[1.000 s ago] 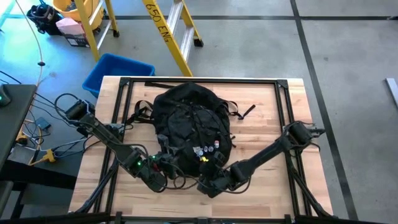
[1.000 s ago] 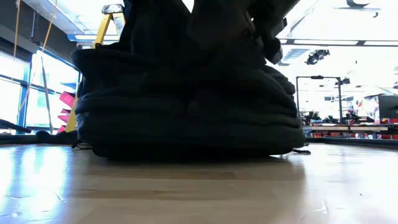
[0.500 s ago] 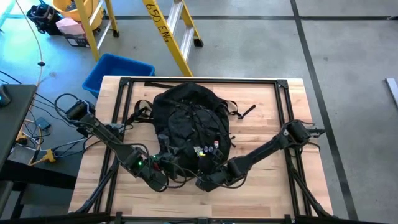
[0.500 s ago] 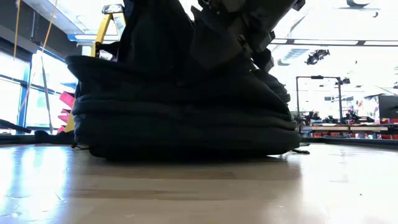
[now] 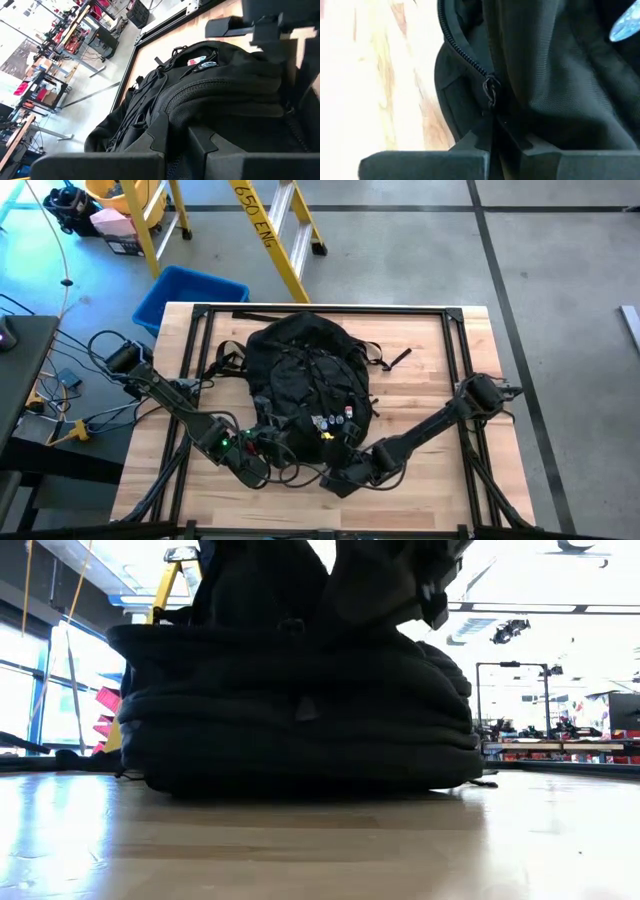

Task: Unpack backpack
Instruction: Open the black backpack

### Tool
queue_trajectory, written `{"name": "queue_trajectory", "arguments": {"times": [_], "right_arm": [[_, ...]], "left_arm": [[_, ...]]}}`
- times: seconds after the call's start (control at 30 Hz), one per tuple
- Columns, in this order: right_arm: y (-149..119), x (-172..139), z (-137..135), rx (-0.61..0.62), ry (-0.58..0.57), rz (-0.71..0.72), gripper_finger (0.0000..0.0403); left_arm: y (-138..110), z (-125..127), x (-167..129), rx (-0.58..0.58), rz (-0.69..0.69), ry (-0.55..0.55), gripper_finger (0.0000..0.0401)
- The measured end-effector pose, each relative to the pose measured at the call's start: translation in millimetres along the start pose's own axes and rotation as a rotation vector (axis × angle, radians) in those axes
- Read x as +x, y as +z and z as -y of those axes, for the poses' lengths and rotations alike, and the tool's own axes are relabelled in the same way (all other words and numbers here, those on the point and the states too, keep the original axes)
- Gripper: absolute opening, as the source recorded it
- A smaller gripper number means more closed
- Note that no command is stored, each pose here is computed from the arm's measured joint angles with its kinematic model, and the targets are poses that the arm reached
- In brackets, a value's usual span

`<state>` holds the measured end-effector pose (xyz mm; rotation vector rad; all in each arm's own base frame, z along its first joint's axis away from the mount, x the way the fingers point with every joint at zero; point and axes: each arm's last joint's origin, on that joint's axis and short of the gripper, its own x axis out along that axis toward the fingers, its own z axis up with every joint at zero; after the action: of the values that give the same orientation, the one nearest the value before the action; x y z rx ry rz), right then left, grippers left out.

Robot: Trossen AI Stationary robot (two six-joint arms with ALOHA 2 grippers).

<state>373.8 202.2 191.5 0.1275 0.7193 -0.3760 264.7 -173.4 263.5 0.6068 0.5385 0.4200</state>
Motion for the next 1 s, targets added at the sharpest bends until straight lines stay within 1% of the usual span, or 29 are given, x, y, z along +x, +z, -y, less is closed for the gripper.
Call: {"name": "queue_trajectory", "arguments": {"times": [0.3,0.43,0.53,0.67,0.73,0.8,1.0], "right_arm": [[5.6,-23.1,-4.6,-0.010,-0.009,0.085,0.0000],[4.7,-23.0,-5.5,-0.011,0.033,0.047,0.0000],[4.9,-21.9,-4.6,-0.013,0.042,0.032,0.0000],[4.3,-21.9,-4.9,-0.049,0.056,0.018,0.0007],[4.0,-21.9,-5.3,-0.052,0.069,0.008,0.0025],[3.5,-22.1,-5.8,-0.045,0.082,-0.004,0.0055],[3.1,-22.0,-6.4,-0.008,0.101,-0.021,0.0172]], "left_arm": [[-0.2,0.2,0.0,0.002,-0.001,-0.006,0.0011],[-0.2,0.2,0.0,0.003,-0.002,-0.008,0.0012],[-0.2,0.2,0.0,-0.002,-0.002,-0.007,0.0012],[-0.3,0.2,0.0,-0.003,-0.002,-0.008,0.0012],[-0.3,0.2,0.1,-0.004,-0.002,-0.007,0.0012],[-0.2,0.2,0.0,-0.003,-0.002,-0.008,0.0012],[-0.3,0.1,0.1,-0.003,-0.002,-0.007,0.0012]]}}
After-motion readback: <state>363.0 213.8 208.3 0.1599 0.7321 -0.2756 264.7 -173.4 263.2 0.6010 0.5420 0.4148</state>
